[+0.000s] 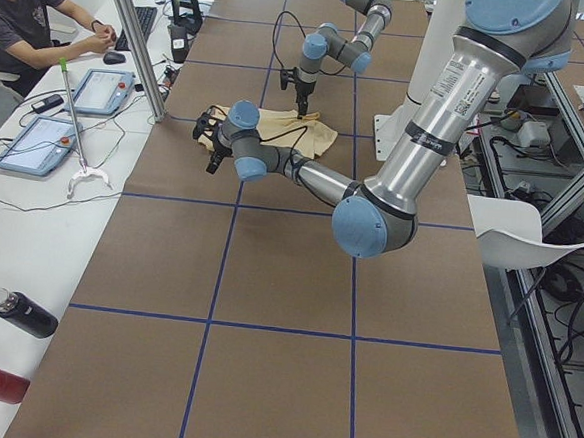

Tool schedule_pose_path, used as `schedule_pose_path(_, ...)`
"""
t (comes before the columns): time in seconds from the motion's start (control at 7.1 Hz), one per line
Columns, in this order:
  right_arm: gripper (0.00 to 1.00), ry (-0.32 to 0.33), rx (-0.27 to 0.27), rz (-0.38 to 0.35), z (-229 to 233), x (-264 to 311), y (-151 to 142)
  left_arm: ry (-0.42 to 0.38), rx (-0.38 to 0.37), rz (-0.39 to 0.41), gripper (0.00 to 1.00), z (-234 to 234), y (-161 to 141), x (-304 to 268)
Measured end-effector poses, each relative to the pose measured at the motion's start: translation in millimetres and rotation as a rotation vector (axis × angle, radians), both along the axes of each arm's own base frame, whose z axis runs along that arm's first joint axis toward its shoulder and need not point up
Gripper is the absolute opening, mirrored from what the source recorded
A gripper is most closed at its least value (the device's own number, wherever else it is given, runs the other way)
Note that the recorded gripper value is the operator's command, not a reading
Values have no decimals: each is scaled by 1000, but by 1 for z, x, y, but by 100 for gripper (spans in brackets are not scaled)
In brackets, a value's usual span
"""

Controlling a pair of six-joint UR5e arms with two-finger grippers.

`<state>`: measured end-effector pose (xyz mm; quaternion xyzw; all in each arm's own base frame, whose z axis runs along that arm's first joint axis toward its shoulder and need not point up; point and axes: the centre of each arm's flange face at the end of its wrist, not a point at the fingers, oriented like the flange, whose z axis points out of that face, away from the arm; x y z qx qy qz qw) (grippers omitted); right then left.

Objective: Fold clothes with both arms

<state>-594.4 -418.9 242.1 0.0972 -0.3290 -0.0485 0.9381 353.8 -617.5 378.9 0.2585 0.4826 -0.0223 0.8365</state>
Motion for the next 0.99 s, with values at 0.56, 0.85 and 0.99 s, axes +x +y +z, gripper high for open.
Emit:
schedule_pose_path(0.56,100,20,4,-40,7,-11,11,-11,-13,2,100,9,-1,3)
schedule_pose_path(0.85,100,28,-1,-40,12,-11,10,-12,-14,2,100,12,-2,5)
schedule_pose_path(0.99,100,31,-4,-39,15,-10,8,-11,-14,2,100,13,-2,5)
